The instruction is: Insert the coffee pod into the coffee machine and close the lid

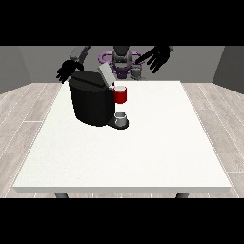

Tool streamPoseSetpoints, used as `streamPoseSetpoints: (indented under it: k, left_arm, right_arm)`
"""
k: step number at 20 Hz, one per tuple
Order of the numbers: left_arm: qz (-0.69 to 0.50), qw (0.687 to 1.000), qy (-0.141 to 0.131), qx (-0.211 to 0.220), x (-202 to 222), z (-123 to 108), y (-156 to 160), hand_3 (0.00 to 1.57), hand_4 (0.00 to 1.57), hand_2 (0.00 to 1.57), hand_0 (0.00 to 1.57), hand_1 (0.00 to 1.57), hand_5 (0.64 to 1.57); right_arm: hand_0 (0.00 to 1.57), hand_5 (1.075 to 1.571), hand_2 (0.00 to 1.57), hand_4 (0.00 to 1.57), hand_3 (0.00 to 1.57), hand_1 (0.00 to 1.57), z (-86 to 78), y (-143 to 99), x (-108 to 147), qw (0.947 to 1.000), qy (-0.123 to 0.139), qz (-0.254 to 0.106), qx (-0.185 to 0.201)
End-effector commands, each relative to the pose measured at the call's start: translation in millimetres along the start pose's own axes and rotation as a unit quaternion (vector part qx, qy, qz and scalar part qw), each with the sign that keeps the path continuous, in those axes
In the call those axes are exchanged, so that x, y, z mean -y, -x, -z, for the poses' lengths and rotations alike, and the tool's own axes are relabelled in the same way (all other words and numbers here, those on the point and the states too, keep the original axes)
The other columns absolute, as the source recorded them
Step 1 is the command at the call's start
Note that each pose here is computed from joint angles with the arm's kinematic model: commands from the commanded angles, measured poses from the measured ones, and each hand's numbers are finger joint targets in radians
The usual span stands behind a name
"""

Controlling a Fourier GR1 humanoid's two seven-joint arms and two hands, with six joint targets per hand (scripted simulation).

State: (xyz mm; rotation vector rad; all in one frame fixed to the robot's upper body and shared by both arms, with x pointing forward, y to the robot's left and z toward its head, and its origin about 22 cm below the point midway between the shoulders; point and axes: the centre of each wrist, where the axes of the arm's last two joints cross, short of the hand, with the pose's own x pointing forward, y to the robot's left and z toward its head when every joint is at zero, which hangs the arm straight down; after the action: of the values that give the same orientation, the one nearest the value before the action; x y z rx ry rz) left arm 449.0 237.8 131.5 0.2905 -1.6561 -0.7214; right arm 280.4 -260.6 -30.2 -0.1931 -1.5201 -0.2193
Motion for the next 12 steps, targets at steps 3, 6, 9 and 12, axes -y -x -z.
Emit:
streamPoseSetpoints:
  k: [3, 6, 9, 12]
  left_arm:
    - [-0.149, 0.988, -0.005, -0.034, 61.5, -43.1, 71.2, 0.0, 0.0, 0.0, 0.0, 0.0, 1.571]
    - [-0.192, 0.979, 0.005, -0.063, 69.9, -68.0, 99.5, 0.0, 0.0, 0.0, 0.0, 0.0, 1.571]
    - [-0.234, 0.969, -0.014, -0.084, 93.1, -81.3, 110.9, 0.0, 0.23, 0.0, 0.0, 0.0, 1.571]
    - [-0.245, 0.964, -0.041, -0.097, 94.9, -99.0, 126.9, 0.0, 0.0, 0.0, 0.0, 0.0, 1.571]
  right_arm:
    - [0.0, 1.571, 0.0, 0.4, 0.0, 0.0, -23.0, 23.4, 32.2, 0.9991, 0.032, -0.002, -0.029]
    - [0.0, 1.571, 0.0, 0.49, 0.0, 0.0, -26.3, 15.7, 38.2, 0.9984, 0.018, -0.03, -0.045]
    - [0.0, 1.571, 0.0, 0.37, 0.0, 0.0, -27.4, 8.8, 34.2, 0.9979, -0.02, -0.054, -0.029]
    - [0.0, 1.571, 0.0, 0.37, 0.0, 0.0, -20.2, -15.9, 18.8, 0.9959, -0.084, -0.032, -0.004]
